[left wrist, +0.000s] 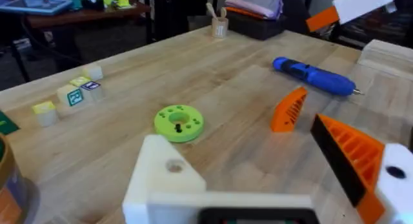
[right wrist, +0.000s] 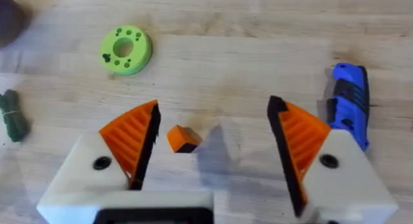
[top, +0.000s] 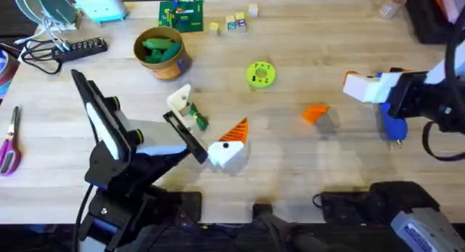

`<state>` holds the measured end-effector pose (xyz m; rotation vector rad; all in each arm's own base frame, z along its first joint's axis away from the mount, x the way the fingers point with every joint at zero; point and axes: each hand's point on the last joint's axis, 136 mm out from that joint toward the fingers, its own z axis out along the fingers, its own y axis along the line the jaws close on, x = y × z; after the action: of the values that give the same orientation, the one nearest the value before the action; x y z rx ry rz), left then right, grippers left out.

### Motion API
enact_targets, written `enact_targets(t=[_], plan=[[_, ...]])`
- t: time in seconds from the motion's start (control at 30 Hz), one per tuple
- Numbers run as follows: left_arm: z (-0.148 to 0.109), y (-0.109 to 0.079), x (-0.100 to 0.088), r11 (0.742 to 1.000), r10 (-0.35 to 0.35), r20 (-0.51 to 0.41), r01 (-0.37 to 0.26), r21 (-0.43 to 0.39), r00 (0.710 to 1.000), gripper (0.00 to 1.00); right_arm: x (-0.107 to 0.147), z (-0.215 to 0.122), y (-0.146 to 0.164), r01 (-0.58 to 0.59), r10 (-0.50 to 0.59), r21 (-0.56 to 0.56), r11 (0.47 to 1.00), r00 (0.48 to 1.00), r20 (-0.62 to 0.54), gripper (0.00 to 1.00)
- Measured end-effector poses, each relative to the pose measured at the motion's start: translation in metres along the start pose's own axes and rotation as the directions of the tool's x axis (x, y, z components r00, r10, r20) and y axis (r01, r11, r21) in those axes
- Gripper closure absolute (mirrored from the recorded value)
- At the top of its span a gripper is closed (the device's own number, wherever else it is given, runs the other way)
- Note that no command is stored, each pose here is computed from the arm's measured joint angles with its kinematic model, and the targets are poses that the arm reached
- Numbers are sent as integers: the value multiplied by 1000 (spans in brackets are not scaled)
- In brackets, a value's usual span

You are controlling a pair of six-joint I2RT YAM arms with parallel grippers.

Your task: Pick up the gripper from the table and insert it into the empty holder that is missing its gripper. Then pick up a screw, insert it into the mounting hole, and use the screwdriver to tighten it. Finally, clean up the table by picking up the vegetable and placing it into the bucket.

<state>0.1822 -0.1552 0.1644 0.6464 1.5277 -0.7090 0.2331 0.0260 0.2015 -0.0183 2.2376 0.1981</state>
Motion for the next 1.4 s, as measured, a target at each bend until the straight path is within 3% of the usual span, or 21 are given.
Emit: enact_targets(t=[0.27, 1.4], plan=[[0, -10, 1, 999, -6, -6, 6, 54, 1000, 8, 0, 0, 0, 0, 0, 0, 1000, 1000, 0, 11], [0, -11, 1, 998, -7, -6, 7, 57, 1000, 8, 3, 0, 4, -22, 22, -21, 1000, 1000, -15, 10]])
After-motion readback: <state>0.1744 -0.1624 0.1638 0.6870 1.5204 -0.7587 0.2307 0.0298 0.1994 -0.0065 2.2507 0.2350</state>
